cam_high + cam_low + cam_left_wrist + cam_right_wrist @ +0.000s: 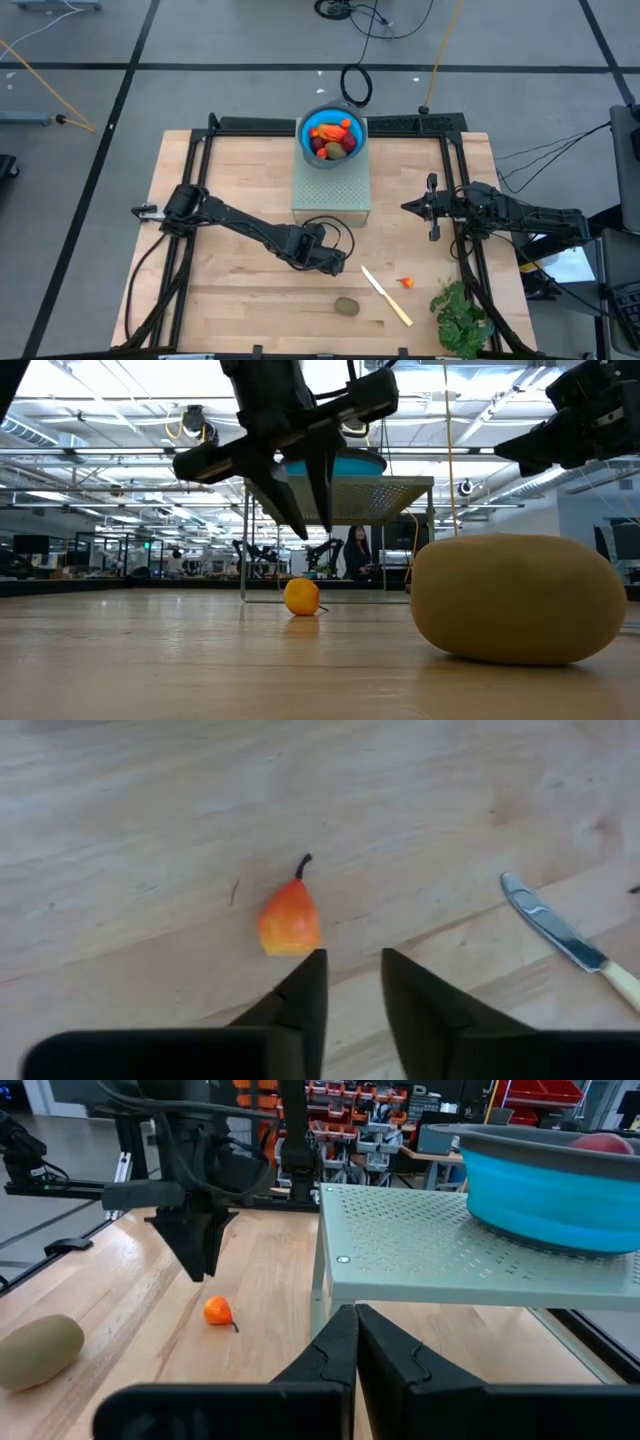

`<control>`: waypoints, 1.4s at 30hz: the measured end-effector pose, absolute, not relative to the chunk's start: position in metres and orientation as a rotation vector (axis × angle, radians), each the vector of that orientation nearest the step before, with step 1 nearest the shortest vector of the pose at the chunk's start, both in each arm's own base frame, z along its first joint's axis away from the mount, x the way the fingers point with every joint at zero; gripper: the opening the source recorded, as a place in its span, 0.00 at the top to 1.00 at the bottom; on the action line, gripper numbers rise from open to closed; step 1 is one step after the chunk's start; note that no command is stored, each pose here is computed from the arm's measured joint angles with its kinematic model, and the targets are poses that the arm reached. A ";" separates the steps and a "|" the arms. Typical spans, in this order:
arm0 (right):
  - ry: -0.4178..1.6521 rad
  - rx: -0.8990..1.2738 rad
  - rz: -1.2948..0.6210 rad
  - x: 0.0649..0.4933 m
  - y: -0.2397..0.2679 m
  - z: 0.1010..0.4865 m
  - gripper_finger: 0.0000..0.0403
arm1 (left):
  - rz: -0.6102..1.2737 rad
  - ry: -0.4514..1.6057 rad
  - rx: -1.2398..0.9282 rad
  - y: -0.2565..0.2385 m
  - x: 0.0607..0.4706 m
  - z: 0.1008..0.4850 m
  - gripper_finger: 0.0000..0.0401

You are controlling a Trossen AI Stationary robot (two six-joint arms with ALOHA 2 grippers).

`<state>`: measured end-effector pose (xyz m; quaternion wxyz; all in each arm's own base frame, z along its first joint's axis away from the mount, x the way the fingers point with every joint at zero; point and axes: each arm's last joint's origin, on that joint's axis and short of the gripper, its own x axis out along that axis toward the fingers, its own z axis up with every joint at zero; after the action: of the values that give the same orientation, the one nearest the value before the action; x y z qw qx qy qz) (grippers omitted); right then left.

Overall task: Pick & Place Fruit
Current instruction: Put the peach into the blue strainer bowl on the shelf

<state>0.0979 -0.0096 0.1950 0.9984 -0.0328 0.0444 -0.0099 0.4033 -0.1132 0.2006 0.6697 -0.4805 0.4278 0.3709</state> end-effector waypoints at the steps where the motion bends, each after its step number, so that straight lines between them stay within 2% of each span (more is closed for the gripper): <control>1: 0.088 -0.066 -0.020 0.098 -0.010 0.195 1.00 | 0.837 0.962 -1.082 -0.113 0.403 0.201 0.72; 10: 0.088 -0.066 -0.020 0.098 -0.010 0.195 1.00 | 0.851 0.966 -1.075 -0.113 0.404 0.196 0.44; 17: 0.088 -0.066 -0.020 0.098 -0.010 0.195 1.00 | 0.856 0.971 -1.072 -0.112 0.405 0.193 0.34; 22: 0.088 -0.066 -0.020 0.098 -0.010 0.195 1.00 | 0.866 0.977 -1.067 -0.111 0.406 0.190 0.31; 42: 0.089 -0.072 -0.020 0.098 -0.010 0.195 1.00 | 0.935 1.057 -1.022 -0.105 0.410 0.159 0.31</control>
<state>0.0979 -0.0096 0.1949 0.9983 -0.0359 0.0444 -0.0098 0.4103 -0.1054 0.1592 0.6440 -0.4486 0.4641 0.4106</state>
